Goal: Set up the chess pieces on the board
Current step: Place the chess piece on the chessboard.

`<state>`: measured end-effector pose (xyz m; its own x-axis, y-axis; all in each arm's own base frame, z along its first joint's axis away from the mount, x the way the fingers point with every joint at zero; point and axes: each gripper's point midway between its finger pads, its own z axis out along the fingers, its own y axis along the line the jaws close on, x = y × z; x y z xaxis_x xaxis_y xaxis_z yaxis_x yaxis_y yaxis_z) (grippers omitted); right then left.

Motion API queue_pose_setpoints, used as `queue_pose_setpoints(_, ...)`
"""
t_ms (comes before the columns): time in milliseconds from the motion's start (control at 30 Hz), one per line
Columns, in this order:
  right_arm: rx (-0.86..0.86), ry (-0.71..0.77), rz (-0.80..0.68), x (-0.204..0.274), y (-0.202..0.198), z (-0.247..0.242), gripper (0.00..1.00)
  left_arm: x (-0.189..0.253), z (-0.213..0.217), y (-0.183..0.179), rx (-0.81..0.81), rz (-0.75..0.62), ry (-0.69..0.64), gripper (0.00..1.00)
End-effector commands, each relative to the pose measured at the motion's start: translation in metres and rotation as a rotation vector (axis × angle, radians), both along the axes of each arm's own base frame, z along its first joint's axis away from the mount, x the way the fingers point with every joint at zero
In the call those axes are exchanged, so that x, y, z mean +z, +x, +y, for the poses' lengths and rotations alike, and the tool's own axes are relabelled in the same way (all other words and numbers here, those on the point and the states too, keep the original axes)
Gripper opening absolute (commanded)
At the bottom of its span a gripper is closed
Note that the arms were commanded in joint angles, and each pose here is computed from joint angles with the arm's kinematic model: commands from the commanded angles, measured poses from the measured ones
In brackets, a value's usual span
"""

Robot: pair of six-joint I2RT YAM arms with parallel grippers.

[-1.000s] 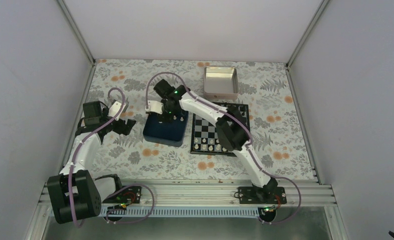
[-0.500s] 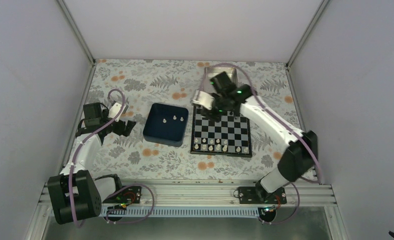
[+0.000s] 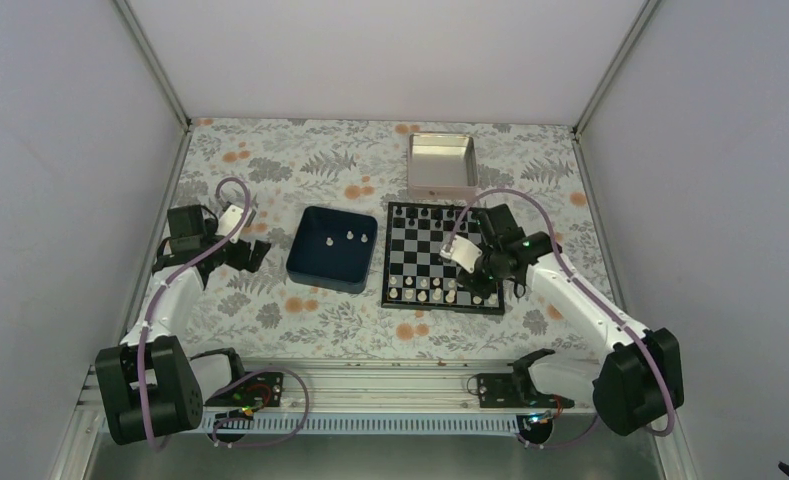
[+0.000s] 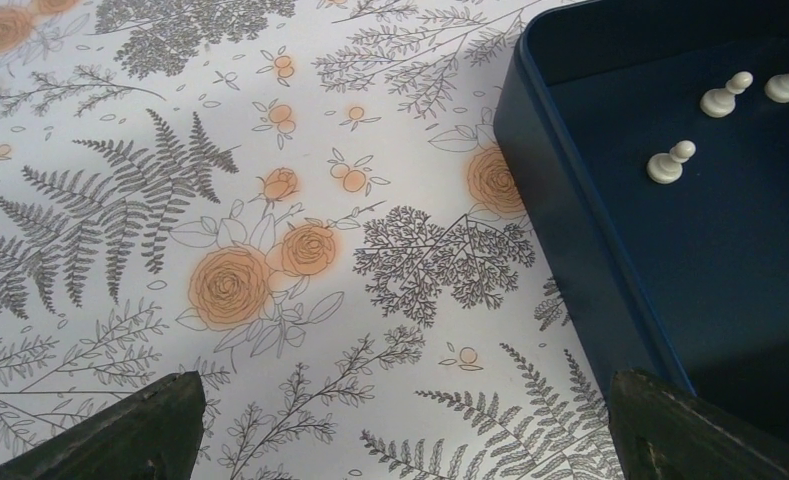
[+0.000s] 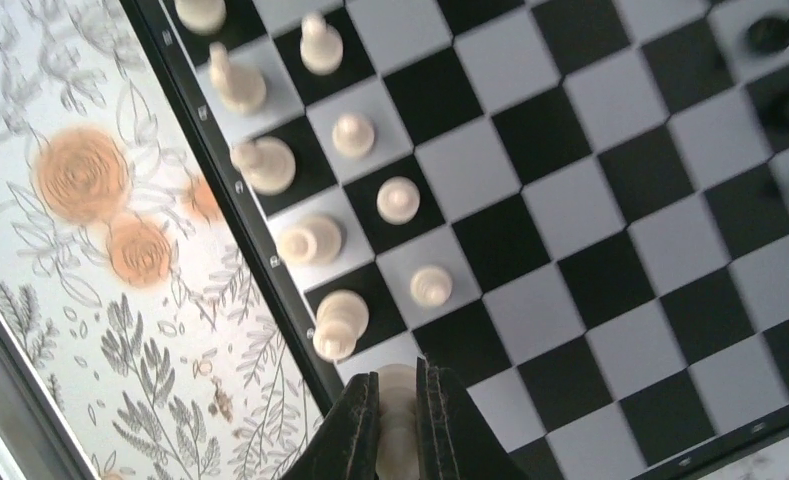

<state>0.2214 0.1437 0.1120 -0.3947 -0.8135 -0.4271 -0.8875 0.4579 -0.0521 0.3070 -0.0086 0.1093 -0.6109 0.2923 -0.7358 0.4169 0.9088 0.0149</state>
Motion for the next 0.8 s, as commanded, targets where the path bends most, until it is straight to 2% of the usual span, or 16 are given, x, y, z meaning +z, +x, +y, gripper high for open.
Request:
queue_pose_setpoints(0, -0.023, -0.017, -0.008, -0.016, -0.002, -0.012, 0.04, -0.001, 0.005, 0.003, 0.028, -0.01, 0.011, 1.0)
queue_pose_setpoints(767, -0.012, 0.001, 0.074, -0.045, -0.014, -0.015, 0.04, -0.007, 0.006, 0.001, 0.028, 0.008, 0.009, 1.0)
